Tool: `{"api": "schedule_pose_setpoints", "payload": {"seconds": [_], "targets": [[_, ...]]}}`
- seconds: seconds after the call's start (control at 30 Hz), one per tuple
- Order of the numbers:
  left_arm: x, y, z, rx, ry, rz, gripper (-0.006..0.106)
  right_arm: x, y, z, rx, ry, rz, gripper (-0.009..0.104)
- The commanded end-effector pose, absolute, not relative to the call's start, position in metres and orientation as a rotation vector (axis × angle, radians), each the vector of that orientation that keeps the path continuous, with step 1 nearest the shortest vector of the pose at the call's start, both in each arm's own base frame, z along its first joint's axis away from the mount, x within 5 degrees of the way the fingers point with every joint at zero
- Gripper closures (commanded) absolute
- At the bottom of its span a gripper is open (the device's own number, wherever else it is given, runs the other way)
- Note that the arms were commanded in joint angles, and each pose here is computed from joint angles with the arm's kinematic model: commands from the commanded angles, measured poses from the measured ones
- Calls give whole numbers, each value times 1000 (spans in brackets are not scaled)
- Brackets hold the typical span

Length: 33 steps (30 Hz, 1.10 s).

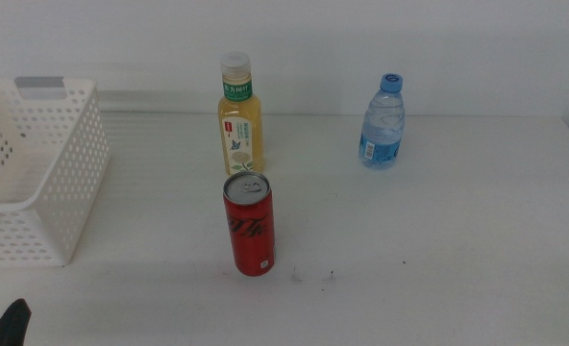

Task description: Use arms to grab the bottles and put them into the dustbin to the left of the table.

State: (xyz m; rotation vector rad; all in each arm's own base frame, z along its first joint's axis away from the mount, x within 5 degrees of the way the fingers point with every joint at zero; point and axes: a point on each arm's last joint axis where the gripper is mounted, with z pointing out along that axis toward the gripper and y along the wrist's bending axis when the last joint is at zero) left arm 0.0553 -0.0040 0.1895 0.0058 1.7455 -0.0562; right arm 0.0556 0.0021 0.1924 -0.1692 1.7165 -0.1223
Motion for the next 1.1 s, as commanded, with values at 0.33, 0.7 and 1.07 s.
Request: {"api": "schedule_pose_setpoints", "payload": {"seconds": [0.33,0.7,1.07], "targets": [[84,-18,196,141,1752,-191,7,56,1,192,-170,1706,-137,15],[118,-70,179,376,1752,-362,7,56,1,192,-170,1706,-137,15],[135,-92,157,404,1699,-375,7,56,1,192,-170,1706,-137,15]]}}
